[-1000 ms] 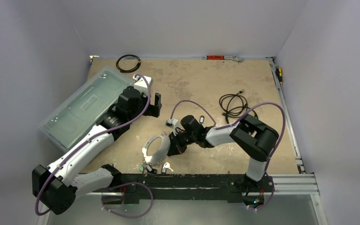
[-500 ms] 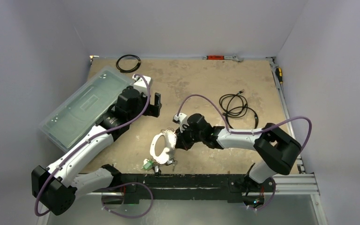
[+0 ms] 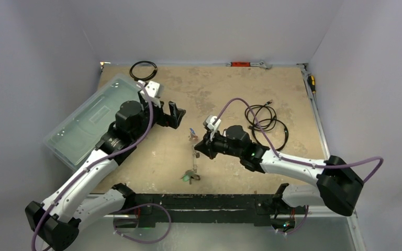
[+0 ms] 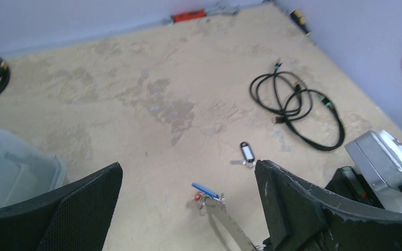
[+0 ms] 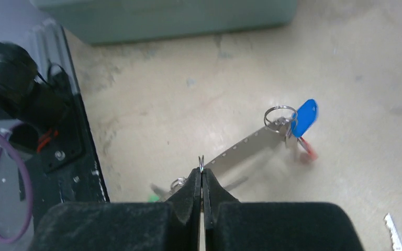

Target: Put the keys on the keyring

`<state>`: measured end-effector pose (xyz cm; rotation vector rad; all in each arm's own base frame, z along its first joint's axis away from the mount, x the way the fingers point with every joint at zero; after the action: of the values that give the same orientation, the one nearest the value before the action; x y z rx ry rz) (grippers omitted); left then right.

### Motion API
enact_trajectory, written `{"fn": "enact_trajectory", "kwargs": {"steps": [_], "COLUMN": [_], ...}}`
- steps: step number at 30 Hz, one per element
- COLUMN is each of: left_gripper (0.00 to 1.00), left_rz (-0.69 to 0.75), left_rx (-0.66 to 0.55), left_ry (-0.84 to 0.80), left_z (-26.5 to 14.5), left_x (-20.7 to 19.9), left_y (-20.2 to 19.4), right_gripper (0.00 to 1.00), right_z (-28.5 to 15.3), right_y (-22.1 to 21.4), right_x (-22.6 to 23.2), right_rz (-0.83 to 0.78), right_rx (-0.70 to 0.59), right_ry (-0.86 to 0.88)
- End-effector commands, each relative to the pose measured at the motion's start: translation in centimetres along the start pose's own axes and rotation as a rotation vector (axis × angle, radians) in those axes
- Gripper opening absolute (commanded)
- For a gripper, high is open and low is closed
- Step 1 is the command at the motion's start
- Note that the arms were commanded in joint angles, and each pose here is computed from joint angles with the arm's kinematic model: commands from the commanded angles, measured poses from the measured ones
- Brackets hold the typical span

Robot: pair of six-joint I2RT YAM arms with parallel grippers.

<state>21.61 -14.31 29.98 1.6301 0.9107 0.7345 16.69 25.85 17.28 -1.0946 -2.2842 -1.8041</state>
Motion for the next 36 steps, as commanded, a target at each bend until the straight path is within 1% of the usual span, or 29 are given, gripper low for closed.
{"fn": "enact_trajectory", "kwargs": {"steps": [1,8,13,15,17,20,23,25,28,36], "left_gripper": [0.99,0.99,0.93,0.89,0.82,0.71,0.67,0.62,0.55,0.48], "left_rz": [0.01,0.108,0.139,0.158,0.179,0.233,0.269,0.283,0.286,0.251], "left_rx": [-0.234,-0.41,-0.466,-0.49,-0.465,-0.464,-0.455,-0.449,-0.438,-0.442], "left_ry": [-0.139,-0.345,-0.383,-0.431,-0.501,-0.617,-0.703,-0.76,-0.804,-0.835], "left_z": [-1.8,-4.9,-6.8,-7.6,-8.0,-9.1,-9.7,-9.9,-9.5,-7.8], "left_x": [-1.2,-2.7,-2.9,-3.3,-3.8,-4.5,-5.0,-5.3,-5.6,-5.9], "left_y": [3.7,6.9,8.8,9.7,9.9,10.5,10.5,10.2,9.7,9.0], "right_gripper": [0.0,0.0,0.0,0.0,0.0,0.0,0.0,0.0,0.0,0.0], "right_z": [-1.2,-3.5,-5.8,-7.0,-7.9,-9.1,-10.3,-11.0,-11.7,-12.3], "right_y": [4.2,7.7,10.2,11.3,12.2,13.5,14.6,15.3,15.8,16.3], "right_x": [2.2,4.7,6.0,6.7,7.1,7.8,8.3,8.5,8.6,9.3], "right_rz": [-0.085,-0.146,-0.204,-0.22,-0.222,-0.232,-0.239,-0.244,-0.245,-0.256], "right_rx": [-0.227,-0.367,-0.473,-0.538,-0.596,-0.656,-0.707,-0.731,-0.75,-0.758], "right_ry": [0.129,0.243,0.254,0.275,0.302,0.357,0.404,0.446,0.503,0.581]}}
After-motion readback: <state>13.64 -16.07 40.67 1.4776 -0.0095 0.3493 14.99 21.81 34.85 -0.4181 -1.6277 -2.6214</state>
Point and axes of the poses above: each gripper's point midway between its finger pads, its own z axis out along the fingers, its own x axis along the line the jaws close on, y = z × x, the point moved 9 cm from there along -z, back along the fingers, and after that the axes turned 12 degrees about z, right-handed, at the moved point
